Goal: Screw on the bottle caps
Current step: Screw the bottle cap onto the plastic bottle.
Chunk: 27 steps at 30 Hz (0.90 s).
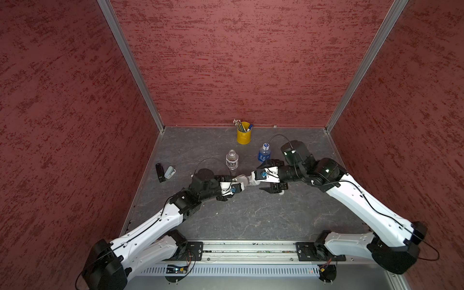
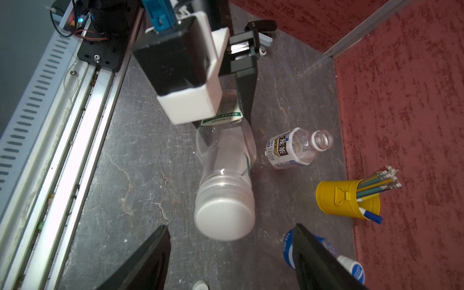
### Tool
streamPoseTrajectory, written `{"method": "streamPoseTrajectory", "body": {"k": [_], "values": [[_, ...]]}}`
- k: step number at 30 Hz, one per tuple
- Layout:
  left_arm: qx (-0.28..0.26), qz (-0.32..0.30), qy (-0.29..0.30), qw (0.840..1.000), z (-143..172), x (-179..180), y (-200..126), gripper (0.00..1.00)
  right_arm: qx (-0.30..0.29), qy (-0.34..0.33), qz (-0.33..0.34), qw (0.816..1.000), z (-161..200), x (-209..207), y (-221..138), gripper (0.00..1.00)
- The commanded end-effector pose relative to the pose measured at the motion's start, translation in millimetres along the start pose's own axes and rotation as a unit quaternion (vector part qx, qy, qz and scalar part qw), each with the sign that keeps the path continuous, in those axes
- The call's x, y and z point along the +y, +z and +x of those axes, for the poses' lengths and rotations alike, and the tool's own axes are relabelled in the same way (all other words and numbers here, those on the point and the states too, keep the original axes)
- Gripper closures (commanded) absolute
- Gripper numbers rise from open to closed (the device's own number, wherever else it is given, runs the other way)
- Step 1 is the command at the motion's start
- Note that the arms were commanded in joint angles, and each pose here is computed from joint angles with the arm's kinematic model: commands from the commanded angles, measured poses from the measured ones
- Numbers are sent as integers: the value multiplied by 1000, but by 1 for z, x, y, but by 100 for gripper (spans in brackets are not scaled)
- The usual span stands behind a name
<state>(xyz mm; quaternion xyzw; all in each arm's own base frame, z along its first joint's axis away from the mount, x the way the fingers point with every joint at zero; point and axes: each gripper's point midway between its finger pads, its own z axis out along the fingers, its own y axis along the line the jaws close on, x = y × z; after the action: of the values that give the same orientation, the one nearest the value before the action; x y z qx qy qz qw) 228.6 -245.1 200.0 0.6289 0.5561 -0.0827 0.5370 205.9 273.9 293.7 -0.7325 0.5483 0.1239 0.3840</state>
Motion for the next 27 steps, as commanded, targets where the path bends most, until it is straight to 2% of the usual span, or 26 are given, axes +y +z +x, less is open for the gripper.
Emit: {"method": "streamPoseTrajectory", "body": {"k": [1, 9, 15, 18, 20, 23, 27], "values": [[-15, 3, -7, 1000, -10, 5, -1, 65, 3, -68, -7, 998, -6, -2, 3, 23], [-16, 3, -8, 1000, -10, 6, 1, 66, 16, -76, -33, 996, -1, 4, 15, 41], [-21, 0, -8, 1000, -12, 8, 2, 66, 35, -68, -49, 996, 4, 5, 17, 59], [-30, -11, -10, 999, -16, 13, 1, 66, 56, -40, -60, 996, 12, 6, 23, 69], [-43, -28, -7, 999, -23, 18, -1, 66, 59, 1, -72, 996, 11, 8, 26, 71], [-62, -62, 6, 996, -34, 25, -4, 67, 56, 116, -66, 989, 5, 2, 30, 74], [-62, -107, 36, 992, -39, 28, -4, 67, 45, 287, -73, 954, 2, -4, 43, 75]]}}
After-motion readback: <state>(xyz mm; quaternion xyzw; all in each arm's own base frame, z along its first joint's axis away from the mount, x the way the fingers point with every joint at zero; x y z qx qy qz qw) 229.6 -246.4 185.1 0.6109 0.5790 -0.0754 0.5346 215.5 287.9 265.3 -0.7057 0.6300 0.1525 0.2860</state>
